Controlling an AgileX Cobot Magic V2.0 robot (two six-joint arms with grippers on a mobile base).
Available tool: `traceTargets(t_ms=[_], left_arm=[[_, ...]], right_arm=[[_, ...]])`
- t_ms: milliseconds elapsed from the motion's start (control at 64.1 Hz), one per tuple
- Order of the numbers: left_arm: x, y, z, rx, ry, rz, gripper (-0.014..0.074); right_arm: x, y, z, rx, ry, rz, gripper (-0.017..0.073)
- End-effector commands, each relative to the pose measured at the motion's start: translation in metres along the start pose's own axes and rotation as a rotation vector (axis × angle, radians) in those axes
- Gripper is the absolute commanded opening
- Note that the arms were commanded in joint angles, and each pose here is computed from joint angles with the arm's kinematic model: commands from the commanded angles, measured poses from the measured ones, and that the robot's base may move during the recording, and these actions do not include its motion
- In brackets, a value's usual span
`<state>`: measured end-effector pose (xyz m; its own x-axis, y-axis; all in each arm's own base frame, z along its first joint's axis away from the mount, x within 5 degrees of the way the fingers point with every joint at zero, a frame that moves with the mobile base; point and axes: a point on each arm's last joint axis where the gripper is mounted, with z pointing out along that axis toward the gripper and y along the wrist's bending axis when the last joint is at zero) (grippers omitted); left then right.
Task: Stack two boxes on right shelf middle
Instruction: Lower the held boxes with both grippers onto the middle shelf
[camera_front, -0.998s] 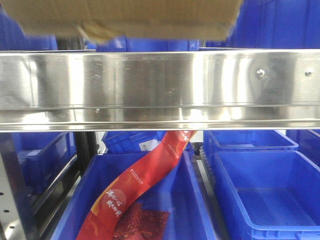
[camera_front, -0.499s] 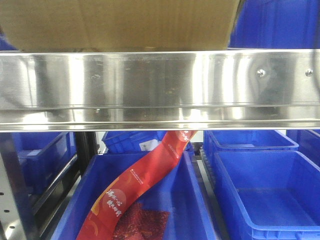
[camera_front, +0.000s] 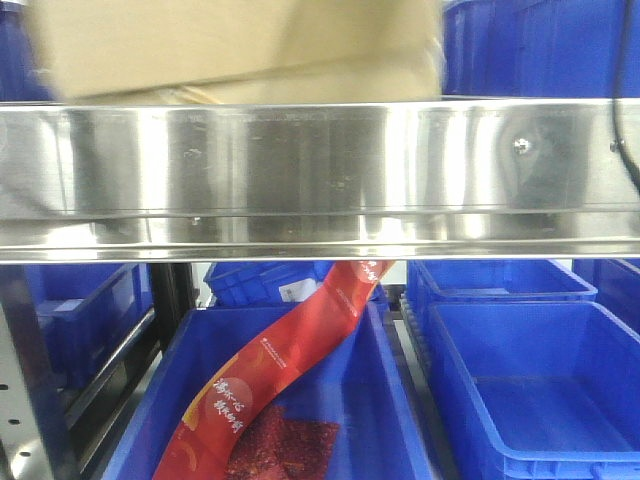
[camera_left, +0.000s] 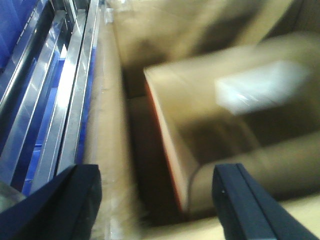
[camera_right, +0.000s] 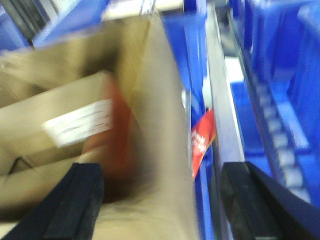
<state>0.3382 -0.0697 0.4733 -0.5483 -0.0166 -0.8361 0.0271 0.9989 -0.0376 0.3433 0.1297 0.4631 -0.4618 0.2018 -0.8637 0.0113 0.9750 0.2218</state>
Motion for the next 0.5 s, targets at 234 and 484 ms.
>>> traceTargets(t_ms=[234, 484], left_arm=[[-0.003, 0.003, -0.022, 0.006, -0.016, -0.010, -0.0013], [0.002, -0.006, -0.039, 0.137, 0.001, 0.099, -0.0111]], right_arm=[[0.003, -0.008, -0.014, 0.056, 0.098, -0.013, -0.0164], [-0.004, -0.008, -0.033, -0.008, 0.046, -0.191, -0.0165]])
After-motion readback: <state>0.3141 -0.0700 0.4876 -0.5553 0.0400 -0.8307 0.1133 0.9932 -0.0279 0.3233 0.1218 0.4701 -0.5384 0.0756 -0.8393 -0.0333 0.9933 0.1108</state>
